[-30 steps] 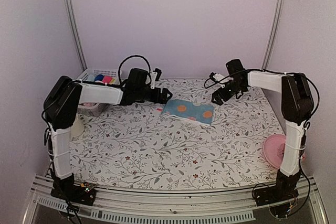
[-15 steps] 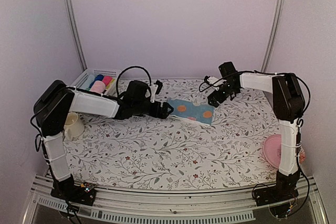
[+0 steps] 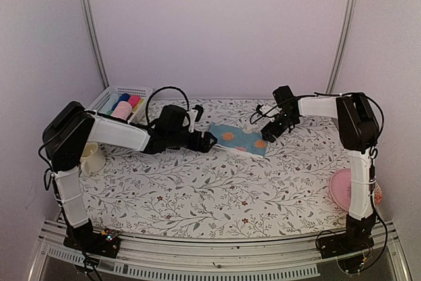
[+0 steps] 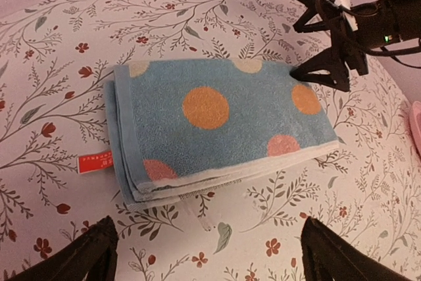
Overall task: Roll the towels
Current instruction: Rotate the towel at the center of the board.
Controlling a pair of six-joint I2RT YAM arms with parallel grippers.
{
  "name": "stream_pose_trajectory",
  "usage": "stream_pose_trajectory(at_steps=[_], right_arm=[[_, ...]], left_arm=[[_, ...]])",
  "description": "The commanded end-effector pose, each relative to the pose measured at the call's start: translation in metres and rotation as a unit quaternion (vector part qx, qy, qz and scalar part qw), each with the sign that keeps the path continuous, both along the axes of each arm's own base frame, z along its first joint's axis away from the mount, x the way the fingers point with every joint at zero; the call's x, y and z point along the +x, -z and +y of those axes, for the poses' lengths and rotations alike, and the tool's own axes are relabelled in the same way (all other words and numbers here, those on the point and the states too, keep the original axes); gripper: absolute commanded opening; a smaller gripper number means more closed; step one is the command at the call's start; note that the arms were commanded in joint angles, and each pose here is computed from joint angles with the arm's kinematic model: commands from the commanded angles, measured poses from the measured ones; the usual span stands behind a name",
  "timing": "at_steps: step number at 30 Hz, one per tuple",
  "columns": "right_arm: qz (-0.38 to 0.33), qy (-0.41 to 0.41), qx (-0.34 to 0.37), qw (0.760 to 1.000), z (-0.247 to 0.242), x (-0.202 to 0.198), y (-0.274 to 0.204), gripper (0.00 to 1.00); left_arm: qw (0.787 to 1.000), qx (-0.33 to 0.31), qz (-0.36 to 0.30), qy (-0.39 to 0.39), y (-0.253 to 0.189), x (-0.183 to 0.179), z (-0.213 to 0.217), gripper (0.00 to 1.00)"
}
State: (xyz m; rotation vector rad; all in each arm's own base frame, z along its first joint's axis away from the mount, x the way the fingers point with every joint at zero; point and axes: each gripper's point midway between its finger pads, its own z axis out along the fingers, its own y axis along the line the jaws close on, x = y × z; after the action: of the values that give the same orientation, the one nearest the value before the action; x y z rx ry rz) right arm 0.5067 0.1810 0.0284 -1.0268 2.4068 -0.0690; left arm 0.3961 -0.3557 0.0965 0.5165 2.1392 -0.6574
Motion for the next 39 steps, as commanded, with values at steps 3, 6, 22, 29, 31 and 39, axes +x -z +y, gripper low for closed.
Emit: stream_pose_trajectory(at_steps=[3,6,22,29,31,39], right_arm=[[0.066,-0.026,-0.034,0.997,-0.009,-0.046,0.029,0.99],[0.086,-0.039,-0.040,0.995,-0.010,-0.072,0.030,0.99],[0.099,-0.163,0.031,0.981,0.080,-0.169,-0.024,0.99],[-0.028,-0.217,0.076,0.973,0.101,-0.138,-0.104,0.99],[-0.038,-0.228,0.113,0.966,0.104,-0.134,-0.126,0.99],[-0.072,-0.264,0.153,0.949,0.104,-0.147,-0.156,0.99]], left_arm=[[1.000,-0.011,-0.023,-0.009,-0.021,-0.007,0.003,0.97],[0.999,-0.009,-0.033,-0.021,-0.027,-0.010,0.012,0.97],[0.985,0.041,-0.163,0.042,-0.052,-0.054,0.040,0.97],[0.948,0.083,-0.248,0.182,-0.032,-0.104,0.013,0.97],[0.934,0.100,-0.263,0.218,-0.023,-0.117,0.002,0.97],[0.882,0.195,-0.288,0.317,0.012,-0.142,-0.040,0.88]])
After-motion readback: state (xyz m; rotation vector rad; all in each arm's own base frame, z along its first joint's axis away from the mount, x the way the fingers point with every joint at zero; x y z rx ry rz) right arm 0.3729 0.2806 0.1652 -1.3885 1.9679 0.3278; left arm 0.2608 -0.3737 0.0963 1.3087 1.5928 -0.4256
